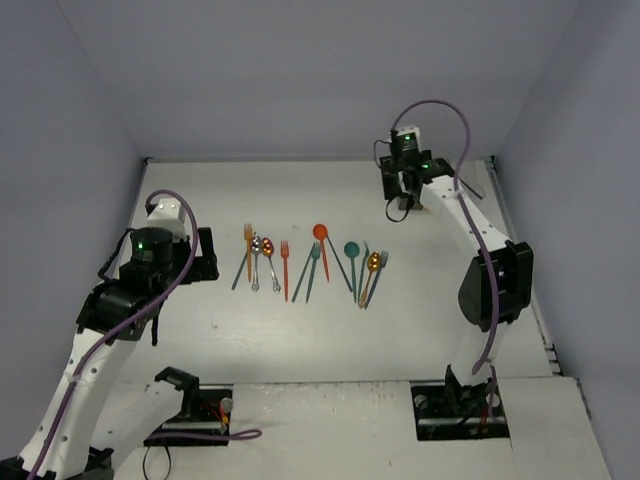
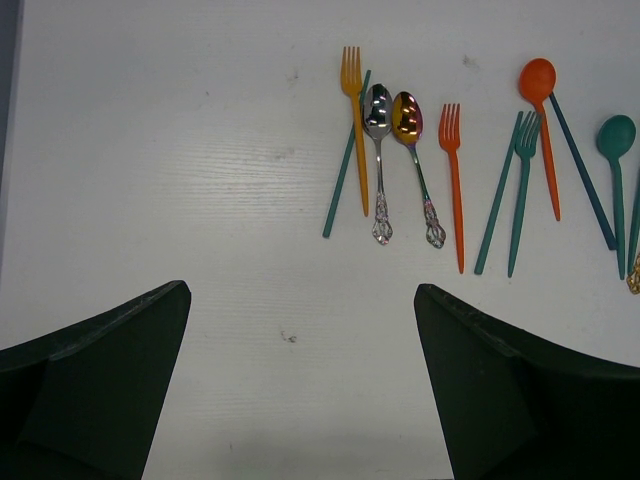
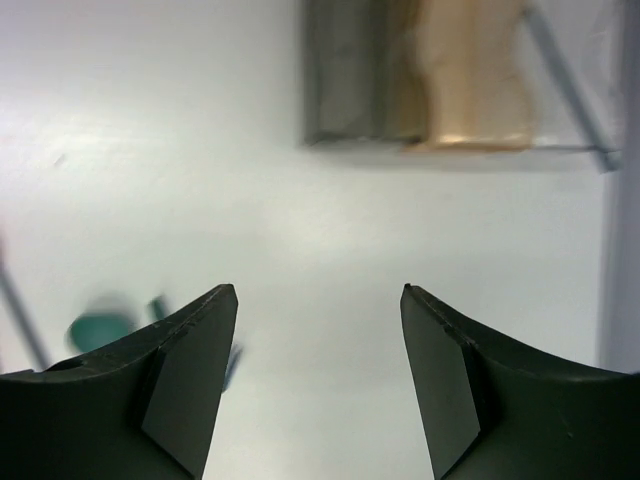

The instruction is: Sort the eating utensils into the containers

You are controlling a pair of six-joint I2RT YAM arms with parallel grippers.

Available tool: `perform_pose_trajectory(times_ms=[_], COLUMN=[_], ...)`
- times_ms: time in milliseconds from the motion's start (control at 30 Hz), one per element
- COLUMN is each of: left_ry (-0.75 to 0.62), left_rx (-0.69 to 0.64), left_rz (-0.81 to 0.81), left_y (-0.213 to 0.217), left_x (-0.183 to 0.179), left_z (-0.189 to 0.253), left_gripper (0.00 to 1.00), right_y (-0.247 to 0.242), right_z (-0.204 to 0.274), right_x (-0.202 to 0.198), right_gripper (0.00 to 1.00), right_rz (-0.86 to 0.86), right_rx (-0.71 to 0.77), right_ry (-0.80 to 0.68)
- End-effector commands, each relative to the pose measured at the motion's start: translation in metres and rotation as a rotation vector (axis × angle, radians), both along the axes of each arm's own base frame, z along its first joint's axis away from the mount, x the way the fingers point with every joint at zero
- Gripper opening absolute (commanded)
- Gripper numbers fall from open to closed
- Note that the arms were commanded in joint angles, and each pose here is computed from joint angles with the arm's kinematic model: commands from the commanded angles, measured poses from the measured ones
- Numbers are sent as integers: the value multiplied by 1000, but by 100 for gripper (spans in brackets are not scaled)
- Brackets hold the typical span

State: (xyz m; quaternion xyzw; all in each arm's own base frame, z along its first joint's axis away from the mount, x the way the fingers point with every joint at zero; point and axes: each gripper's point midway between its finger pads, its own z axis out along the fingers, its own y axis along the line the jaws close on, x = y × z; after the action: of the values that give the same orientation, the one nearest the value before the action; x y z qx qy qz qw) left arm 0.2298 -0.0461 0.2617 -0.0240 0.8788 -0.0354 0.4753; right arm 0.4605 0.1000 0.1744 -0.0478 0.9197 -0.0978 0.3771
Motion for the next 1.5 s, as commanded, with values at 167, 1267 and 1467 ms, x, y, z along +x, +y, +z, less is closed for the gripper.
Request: perform_pose_trajectory(times_ms=[167, 1267, 1467], left_ry=[-10, -24, -21], left_rx=[3, -15, -5], left_rz=[-1, -13, -14], left_y=[-2, 1, 3], left_x=[8, -12, -13], left_z=[-8, -9, -10], left_gripper=[94, 94, 94], right_y=[104, 149, 140], right_z=[-65, -148, -164], right_x=[-100, -142, -153], right_gripper=[53, 29, 21], right_rz=[242, 349, 337], right_rx=[101, 131, 116], right_ry=[131, 275, 316])
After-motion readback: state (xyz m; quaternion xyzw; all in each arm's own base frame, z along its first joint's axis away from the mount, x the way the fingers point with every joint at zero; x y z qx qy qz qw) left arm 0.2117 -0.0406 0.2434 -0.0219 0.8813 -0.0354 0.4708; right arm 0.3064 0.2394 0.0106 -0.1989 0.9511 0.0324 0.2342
